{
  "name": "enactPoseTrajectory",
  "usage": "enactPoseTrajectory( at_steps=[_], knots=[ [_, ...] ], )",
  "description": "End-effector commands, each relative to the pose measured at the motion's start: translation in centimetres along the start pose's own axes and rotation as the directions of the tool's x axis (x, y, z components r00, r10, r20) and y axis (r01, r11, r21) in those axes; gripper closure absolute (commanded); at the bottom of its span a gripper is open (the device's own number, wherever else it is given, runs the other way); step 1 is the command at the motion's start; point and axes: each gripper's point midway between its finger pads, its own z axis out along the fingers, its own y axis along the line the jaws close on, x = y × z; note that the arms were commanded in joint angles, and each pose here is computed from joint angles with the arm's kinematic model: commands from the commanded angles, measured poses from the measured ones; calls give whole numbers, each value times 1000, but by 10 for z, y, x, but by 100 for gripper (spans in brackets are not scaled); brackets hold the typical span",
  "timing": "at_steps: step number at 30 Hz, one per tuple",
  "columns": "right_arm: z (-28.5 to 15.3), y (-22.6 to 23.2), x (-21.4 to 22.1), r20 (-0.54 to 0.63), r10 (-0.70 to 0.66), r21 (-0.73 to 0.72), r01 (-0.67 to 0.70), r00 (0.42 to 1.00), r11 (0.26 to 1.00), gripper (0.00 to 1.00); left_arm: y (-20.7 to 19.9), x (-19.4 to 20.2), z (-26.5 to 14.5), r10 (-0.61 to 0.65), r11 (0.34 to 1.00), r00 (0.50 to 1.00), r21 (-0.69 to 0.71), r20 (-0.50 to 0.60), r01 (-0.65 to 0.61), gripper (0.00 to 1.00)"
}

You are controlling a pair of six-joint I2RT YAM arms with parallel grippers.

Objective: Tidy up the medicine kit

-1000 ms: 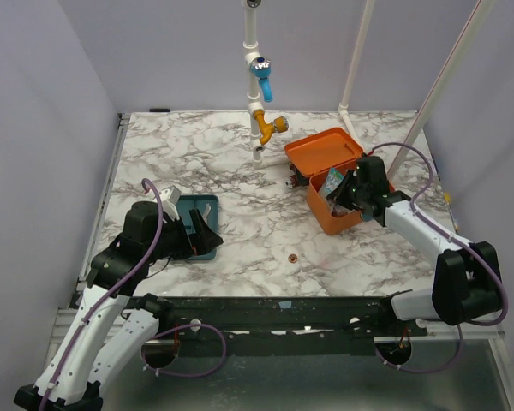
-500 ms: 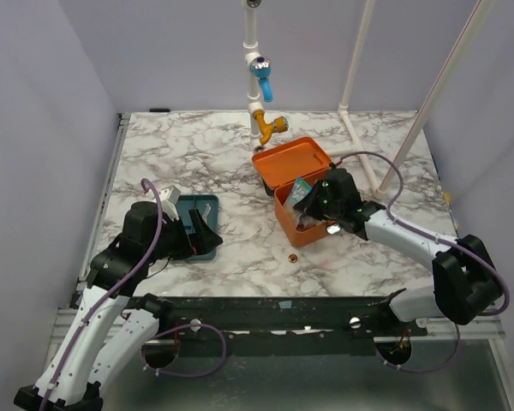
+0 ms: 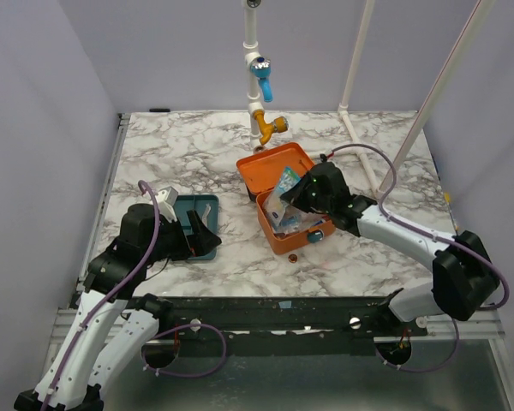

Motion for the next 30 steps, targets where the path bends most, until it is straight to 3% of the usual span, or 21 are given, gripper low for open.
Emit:
enactPoseTrajectory(
  at_steps=[1, 17, 20, 22, 26, 30],
  knots=[
    [-22, 5, -36, 132, -18, 64, 9, 991, 998, 99, 0, -1, 1, 12, 1000, 1000, 7, 7, -12, 1],
    [-32, -45, -24, 193, 174, 175, -208, 966, 962, 98, -2, -3, 2, 15, 1000, 1000, 19, 3, -15, 2],
    [-31, -47, -19, 177, 197, 178, -228, 964, 957, 73, -2, -2, 3, 13, 1000, 1000, 20, 2, -13, 1],
    [-31, -47, -18, 170, 199, 180, -230, 965, 956, 63, -3, -2, 3, 12, 1000, 1000, 24, 0, -12, 2],
    [-36, -47, -24, 168, 159, 210, -193, 973, 959, 52, -4, -2, 3, 12, 1000, 1000, 28, 0, -12, 2],
    [-48, -44, -34, 165, 83, 250, -123, 983, 960, 50, -4, -3, 3, 13, 999, 1000, 31, 2, -13, 2]
  ],
)
